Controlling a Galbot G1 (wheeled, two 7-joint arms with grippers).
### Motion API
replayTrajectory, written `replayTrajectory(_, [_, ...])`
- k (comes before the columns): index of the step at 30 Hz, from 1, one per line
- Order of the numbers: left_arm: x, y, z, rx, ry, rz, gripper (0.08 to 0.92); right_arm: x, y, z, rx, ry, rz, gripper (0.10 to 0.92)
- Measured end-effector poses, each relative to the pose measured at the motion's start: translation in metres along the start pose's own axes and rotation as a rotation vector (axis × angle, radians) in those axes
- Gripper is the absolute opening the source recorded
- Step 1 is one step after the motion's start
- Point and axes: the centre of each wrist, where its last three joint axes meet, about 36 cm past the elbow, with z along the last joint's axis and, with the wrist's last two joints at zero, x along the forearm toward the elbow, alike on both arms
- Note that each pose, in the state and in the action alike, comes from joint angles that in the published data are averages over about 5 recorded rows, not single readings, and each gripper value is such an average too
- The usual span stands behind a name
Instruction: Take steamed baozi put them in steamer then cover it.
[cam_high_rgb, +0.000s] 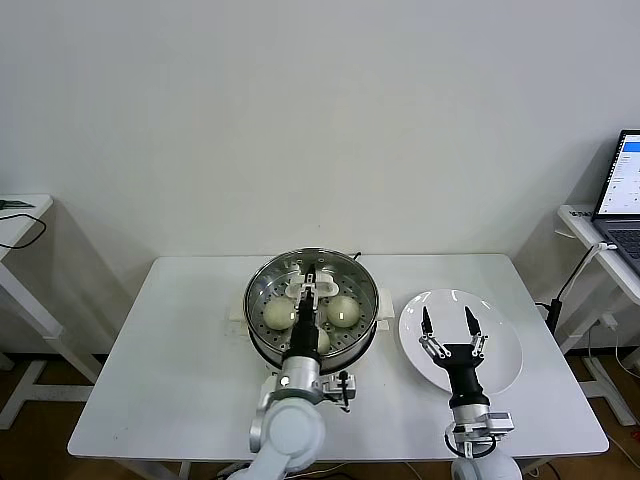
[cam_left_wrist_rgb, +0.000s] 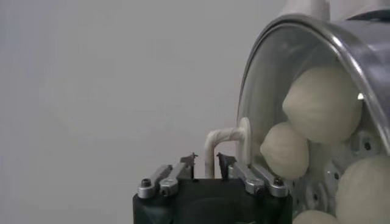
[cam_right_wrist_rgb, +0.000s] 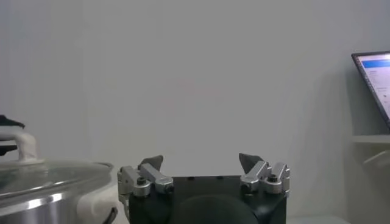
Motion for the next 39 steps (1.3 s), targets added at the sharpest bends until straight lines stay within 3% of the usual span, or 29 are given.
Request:
replayTrajectory(7, [0.024,0.018,0.027,0.038,0.003,-0.042,0.788,-0.002,0.001,-0.001,-0.001,0.001,-0.004,0.823])
replayTrajectory(10, [0.034,0.032,0.043,0.097,0.01,-0.084,0.818,-0.002,0.0,-0.002,0.002,0.004,-0.006,0.823])
replayTrajectory(15, [0.049,0.052,0.078,0.268,0.011,-0.146,0.822,-0.002,-0.003,-0.008,0.013,0.012,-0.008,0.823])
replayTrajectory(25, [0.069,0.043,0.15,0.765,0.002,-0.124,0.823,-0.005,-0.002,-0.023,0.019,0.024,-0.013,0.823])
replayTrajectory(32, [0.082,0.021,0.172,0.982,0.002,-0.121,0.823,-0.004,-0.002,-0.032,0.026,0.024,-0.015,0.823])
replayTrajectory(39, [0.093,0.006,0.182,1.086,-0.001,-0.127,0.823,-0.003,0.0,-0.037,0.036,0.023,-0.02,0.823])
